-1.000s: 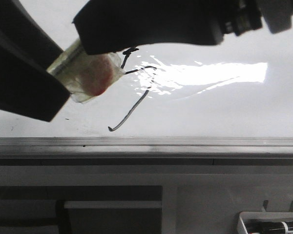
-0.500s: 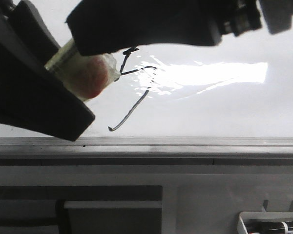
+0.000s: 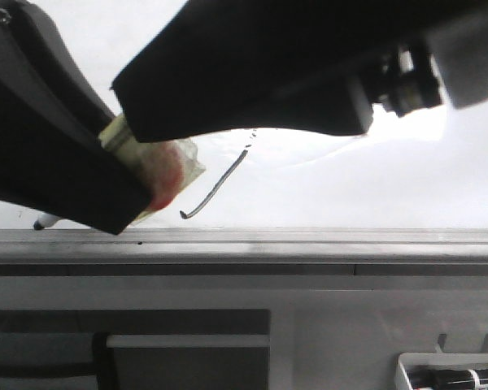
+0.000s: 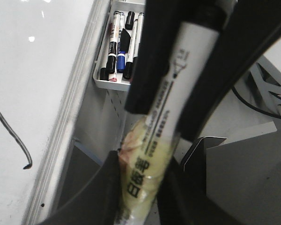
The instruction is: Write number 5 on whiteboard
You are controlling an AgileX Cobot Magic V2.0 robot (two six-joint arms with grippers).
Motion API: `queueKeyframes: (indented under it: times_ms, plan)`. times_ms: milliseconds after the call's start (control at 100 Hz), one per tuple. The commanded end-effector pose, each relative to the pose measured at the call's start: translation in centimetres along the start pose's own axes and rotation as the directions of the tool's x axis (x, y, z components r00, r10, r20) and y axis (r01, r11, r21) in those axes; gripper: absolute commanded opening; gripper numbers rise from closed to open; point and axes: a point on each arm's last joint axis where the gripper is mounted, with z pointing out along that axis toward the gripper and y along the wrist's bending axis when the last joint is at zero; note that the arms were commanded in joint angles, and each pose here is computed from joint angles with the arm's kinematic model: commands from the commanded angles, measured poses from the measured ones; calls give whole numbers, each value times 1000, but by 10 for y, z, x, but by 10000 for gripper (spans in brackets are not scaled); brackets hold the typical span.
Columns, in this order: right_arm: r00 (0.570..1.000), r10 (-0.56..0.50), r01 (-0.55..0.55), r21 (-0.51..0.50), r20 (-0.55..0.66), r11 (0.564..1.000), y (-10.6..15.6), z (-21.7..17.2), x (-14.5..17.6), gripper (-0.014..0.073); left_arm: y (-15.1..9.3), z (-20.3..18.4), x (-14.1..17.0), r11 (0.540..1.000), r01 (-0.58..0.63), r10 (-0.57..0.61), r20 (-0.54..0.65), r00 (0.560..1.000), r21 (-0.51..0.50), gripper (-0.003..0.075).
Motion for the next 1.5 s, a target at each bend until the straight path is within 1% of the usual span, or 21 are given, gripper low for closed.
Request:
queueKeyframes:
  times_ms: [0, 150, 220, 290, 360, 420, 460, 520, 590, 690, 760, 780, 820, 830, 870, 930, 1020, 1200, 1340, 1430, 1490]
  plan:
    - [998, -22, 24, -35, 53, 999, 3, -4, -12, -69, 4, -7, -15, 996, 78, -75, 89, 993, -36, -20]
    - [998, -11, 13, -36, 55, 999, 3, -4, -13, -65, 4, -7, -15, 996, 78, -75, 88, 993, -36, -20]
    - [998, -10, 12, -36, 57, 999, 3, -4, -13, -20, 4, -7, -15, 996, 78, -75, 88, 993, -36, -20]
    - [998, -10, 12, -31, 65, 999, 3, -6, -15, 94, 4, -7, -15, 996, 82, -79, 89, 993, -35, -20]
    - [997, -10, 11, -8, 75, 1000, 1, -11, -17, 260, 4, -7, -15, 995, 93, -90, 89, 992, -35, -20]
    - [997, 0, -4, 45, 82, 999, -4, -16, -19, 402, 4, -7, -15, 994, 102, -99, 91, 991, -37, -20]
    - [996, 8, -16, 86, 88, 996, -8, -20, -21, 465, 5, -7, -15, 991, 125, -121, 94, 988, -42, -20]
    - [994, 12, -27, 143, 110, 989, -14, -30, -26, 507, 8, -7, -16, 984, 165, -157, 108, 982, -66, -20]
    - [990, 15, -44, 206, 140, 978, -20, -43, -31, 494, 13, -8, -17, 963, 243, -226, 144, 964, -116, -20]
    - [982, 17, -64, 249, 188, 966, -24, -59, -37, 414, 24, -9, -16, 897, 396, -352, 226, 909, -197, -21]
    - [975, 37, -98, 268, 221, 958, -26, -71, -39, 302, 31, -9, -13, 829, 502, -428, 299, 853, -245, -21]
    - [972, 38, -103, 275, 233, 956, -27, -75, -39, 246, 34, -9, -12, 798, 543, -456, 329, 827, -260, -21]
    - [968, 38, -110, 283, 246, 953, -28, -80, -40, 171, 37, -10, -10, 757, 595, -490, 368, 790, -271, -21]
    - [968, 38, -111, 285, 248, 952, -28, -81, -40, 156, 38, -10, -10, 754, 596, -487, 373, 789, -276, -21]
    - [965, 40, -121, 302, 261, 946, -30, -86, -41, 48, 41, -10, -7, 712, 641, -511, 413, 754, -289, -21]
    - [963, 43, -132, 328, 267, 935, -32, -91, -41, -65, 43, -10, -4, 683, 663, -516, 440, 735, -307, -21]
    - [963, 48, -147, 366, 266, 919, -36, -96, -39, -64, 47, -11, 2, 643, 680, -497, 485, 720, -351, -21]
    - [965, 51, -151, 384, 259, 911, -38, -96, -38, -64, 56, -17, 9, 515, 769, -491, 605, 627, -379, -21]
    - [965, 51, -151, 384, 259, 911, -38, -96, -38, -64, 61, -13, 12, 492, 775, -492, 608, 624, -397, -21]
    - [965, 51, -151, 384, 259, 911, -38, -96, -38, -64, 65, -3, 16, 483, 775, -517, 582, 628, -408, -21]
    - [965, 51, -151, 384, 259, 911, -38, -96, -38, -64, 67, 4, 20, 467, 784, -542, 568, 620, -409, -21]
